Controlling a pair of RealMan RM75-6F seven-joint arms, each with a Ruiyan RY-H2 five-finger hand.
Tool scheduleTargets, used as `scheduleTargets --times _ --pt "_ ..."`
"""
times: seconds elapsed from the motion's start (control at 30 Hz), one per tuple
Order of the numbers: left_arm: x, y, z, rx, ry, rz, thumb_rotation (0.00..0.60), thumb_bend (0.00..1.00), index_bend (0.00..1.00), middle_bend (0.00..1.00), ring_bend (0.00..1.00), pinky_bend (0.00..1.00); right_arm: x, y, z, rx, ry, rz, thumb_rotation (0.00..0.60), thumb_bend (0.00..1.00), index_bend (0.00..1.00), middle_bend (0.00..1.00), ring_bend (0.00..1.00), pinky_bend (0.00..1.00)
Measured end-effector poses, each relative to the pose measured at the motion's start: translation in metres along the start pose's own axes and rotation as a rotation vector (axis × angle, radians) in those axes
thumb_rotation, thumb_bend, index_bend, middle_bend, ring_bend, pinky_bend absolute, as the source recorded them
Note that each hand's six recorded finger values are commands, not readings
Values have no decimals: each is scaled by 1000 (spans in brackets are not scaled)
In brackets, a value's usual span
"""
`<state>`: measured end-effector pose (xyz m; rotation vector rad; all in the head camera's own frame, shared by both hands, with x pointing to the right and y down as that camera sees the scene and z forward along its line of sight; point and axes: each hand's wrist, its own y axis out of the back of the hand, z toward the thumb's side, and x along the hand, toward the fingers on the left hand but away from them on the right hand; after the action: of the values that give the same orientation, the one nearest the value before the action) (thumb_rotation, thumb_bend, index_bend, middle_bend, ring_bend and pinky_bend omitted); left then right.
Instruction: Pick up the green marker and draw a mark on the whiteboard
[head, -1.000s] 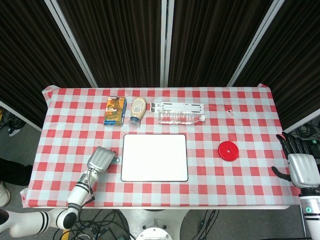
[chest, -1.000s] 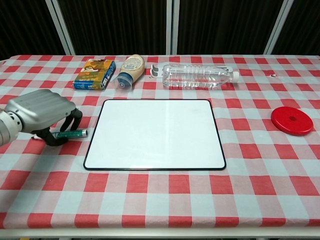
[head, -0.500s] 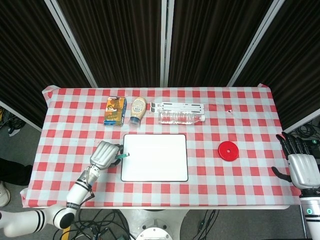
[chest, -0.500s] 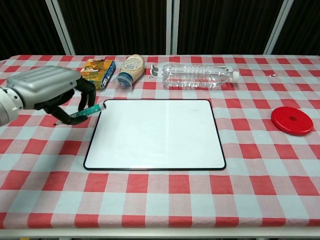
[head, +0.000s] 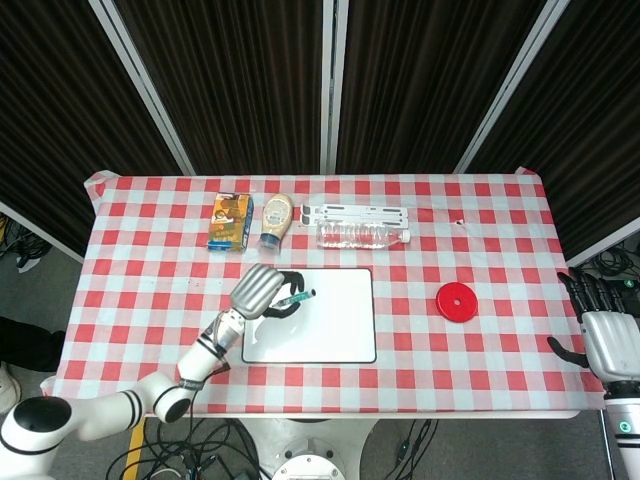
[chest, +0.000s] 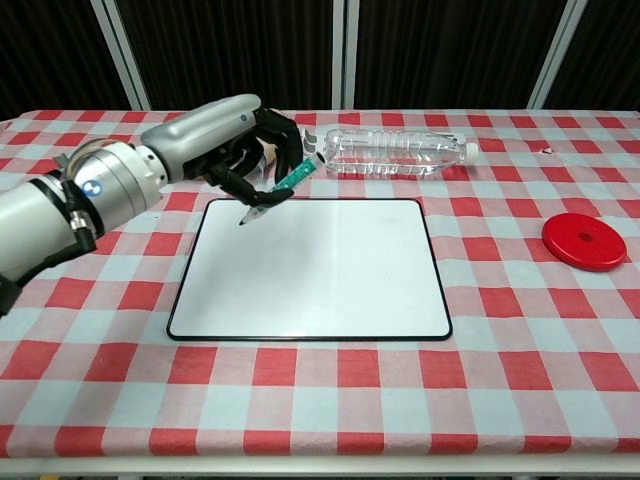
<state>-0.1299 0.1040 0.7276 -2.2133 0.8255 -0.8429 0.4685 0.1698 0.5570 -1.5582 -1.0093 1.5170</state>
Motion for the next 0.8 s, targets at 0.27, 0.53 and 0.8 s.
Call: scheduleTargets --times 0.27,0.53,0.8 --pt "20 -19 -5 -27 22 -21 600 396 549 593 773 952 0 -1 3 2 7 10 600 101 0 32 0 0" --pt "26 -32 -20 -31 70 -32 600 397 549 593 773 952 0 -4 1 -5 -2 16 600 101 0 31 0 0" --pt "18 -42 -26 -40 78 -58 600 397 550 599 773 951 0 -4 1 -4 1 17 600 101 0 30 0 0"
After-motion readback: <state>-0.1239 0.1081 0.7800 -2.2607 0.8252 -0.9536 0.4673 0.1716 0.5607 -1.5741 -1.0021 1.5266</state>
